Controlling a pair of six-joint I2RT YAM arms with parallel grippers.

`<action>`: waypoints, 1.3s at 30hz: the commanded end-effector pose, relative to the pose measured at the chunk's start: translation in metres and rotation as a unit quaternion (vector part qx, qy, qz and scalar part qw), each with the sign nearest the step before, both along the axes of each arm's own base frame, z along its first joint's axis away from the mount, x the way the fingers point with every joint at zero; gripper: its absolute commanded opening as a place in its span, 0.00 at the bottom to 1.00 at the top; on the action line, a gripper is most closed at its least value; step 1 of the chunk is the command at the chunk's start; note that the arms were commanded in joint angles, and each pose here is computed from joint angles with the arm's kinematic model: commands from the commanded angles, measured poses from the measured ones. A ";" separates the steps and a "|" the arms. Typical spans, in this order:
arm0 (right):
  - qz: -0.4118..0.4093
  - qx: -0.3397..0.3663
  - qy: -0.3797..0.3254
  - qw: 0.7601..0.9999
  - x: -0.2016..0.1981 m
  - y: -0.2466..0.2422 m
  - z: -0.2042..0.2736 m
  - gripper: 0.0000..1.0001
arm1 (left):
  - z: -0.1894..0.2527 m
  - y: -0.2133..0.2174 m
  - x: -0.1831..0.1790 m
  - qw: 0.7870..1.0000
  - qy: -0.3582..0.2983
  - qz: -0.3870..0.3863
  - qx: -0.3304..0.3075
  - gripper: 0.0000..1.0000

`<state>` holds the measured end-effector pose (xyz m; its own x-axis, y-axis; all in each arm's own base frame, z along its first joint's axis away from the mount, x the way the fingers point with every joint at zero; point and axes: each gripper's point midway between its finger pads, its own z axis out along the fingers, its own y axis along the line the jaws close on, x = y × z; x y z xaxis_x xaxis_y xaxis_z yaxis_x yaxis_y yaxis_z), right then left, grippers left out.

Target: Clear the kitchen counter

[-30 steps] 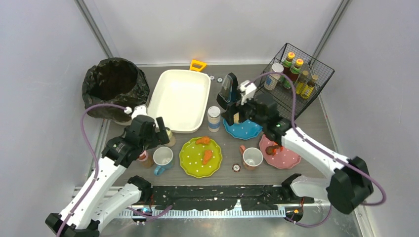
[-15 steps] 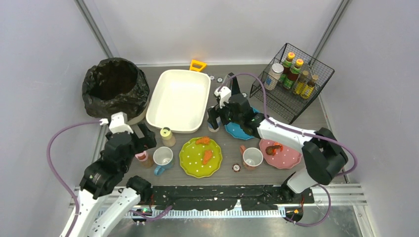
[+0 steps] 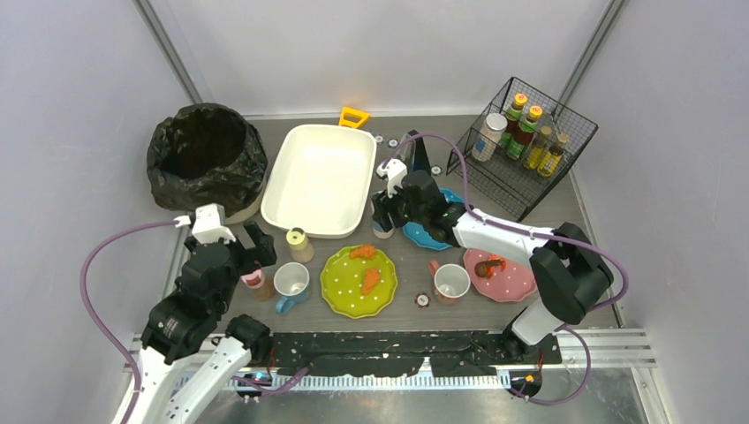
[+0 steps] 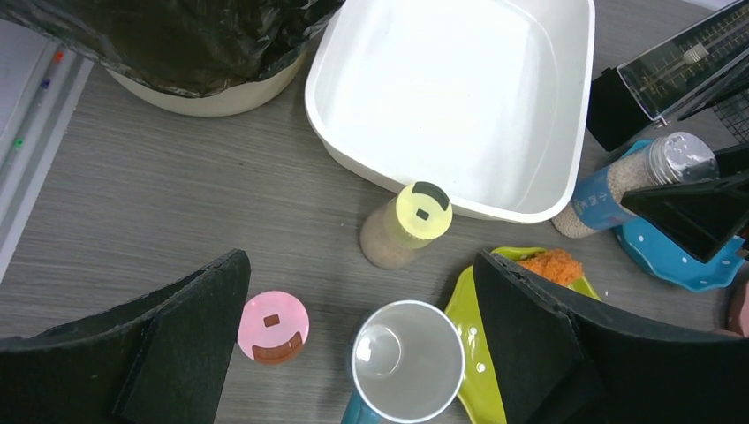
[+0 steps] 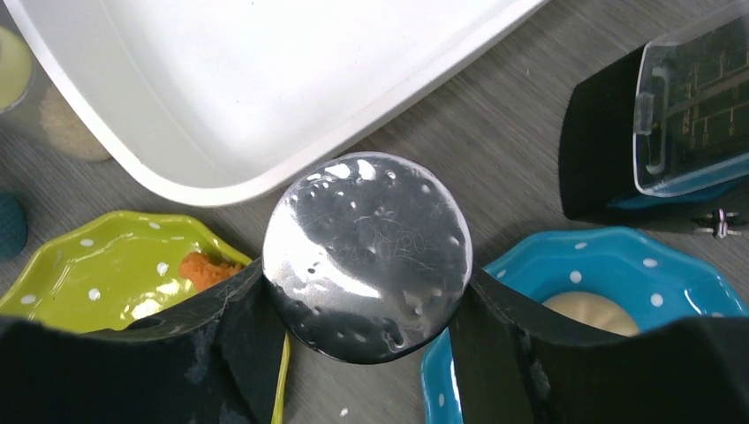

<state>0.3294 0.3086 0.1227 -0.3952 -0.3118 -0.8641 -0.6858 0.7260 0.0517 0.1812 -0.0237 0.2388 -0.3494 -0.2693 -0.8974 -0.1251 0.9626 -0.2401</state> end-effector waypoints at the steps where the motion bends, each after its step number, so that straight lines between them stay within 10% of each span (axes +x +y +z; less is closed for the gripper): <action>1: 0.011 0.056 -0.055 0.997 0.000 0.008 0.067 0.37 | 0.014 -0.002 0.013 0.999 -0.029 -0.001 0.013 1.00; 18: -0.167 0.067 -0.136 0.974 0.010 -0.110 0.205 0.29 | 0.006 0.006 0.032 0.994 -0.050 -0.001 0.098 1.00; 28: -0.416 0.089 -0.169 0.889 0.065 -0.271 0.234 0.28 | -0.001 0.002 0.033 0.993 -0.052 -0.019 0.101 1.00; 39: -0.512 0.102 -0.180 0.834 0.122 -0.357 0.230 0.26 | -0.002 0.007 0.028 0.993 -0.061 -0.011 0.103 1.00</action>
<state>0.4238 -0.0294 0.2870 -0.2855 0.1589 -0.9451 0.2699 0.9596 0.0798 0.2056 -0.0180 0.2258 -0.2932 -0.0540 -0.9545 -0.0766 0.9965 -0.0329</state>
